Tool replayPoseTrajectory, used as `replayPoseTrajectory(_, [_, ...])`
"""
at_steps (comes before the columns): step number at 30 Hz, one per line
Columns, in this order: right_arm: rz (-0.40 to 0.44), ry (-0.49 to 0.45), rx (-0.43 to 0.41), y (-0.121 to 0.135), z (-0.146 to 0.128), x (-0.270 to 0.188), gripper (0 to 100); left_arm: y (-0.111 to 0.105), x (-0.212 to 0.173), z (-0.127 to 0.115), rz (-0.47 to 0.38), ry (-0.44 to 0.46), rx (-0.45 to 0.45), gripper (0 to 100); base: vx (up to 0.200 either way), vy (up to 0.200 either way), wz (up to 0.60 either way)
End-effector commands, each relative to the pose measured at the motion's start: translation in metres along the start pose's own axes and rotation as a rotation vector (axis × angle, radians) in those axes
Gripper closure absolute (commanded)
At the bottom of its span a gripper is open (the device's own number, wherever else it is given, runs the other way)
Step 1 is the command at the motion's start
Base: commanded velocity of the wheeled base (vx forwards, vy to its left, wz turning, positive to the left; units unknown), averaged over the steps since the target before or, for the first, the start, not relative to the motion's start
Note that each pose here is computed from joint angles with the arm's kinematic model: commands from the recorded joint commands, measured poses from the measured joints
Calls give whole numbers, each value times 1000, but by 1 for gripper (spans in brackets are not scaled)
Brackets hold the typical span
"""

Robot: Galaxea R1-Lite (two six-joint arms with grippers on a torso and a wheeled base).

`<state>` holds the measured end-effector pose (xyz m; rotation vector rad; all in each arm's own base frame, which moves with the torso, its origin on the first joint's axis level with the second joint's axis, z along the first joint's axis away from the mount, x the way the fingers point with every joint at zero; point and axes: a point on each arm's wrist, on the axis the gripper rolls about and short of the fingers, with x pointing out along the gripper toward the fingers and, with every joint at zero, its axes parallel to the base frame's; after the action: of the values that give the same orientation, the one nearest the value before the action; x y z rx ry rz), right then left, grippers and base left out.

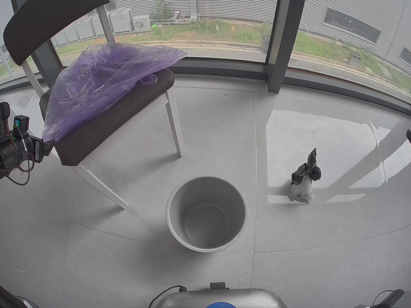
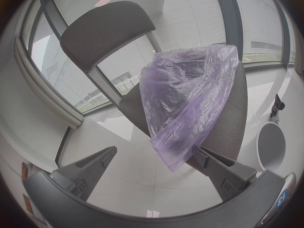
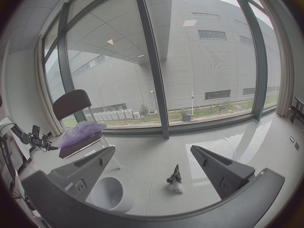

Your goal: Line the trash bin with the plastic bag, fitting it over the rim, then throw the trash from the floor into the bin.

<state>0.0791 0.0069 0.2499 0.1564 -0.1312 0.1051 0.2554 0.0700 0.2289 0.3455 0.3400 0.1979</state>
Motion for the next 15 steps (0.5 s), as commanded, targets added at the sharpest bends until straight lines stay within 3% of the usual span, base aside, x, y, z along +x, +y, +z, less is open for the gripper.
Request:
replayPoseTrajectory(1, [2, -1, 0, 0, 0, 0, 0, -1, 0, 0, -4, 1, 2, 0, 0, 0, 0])
replayPoseTrajectory(15, [2, 1, 0, 0, 0, 0, 0, 3, 7, 6, 22, -35, -9, 0, 0, 0, 0])
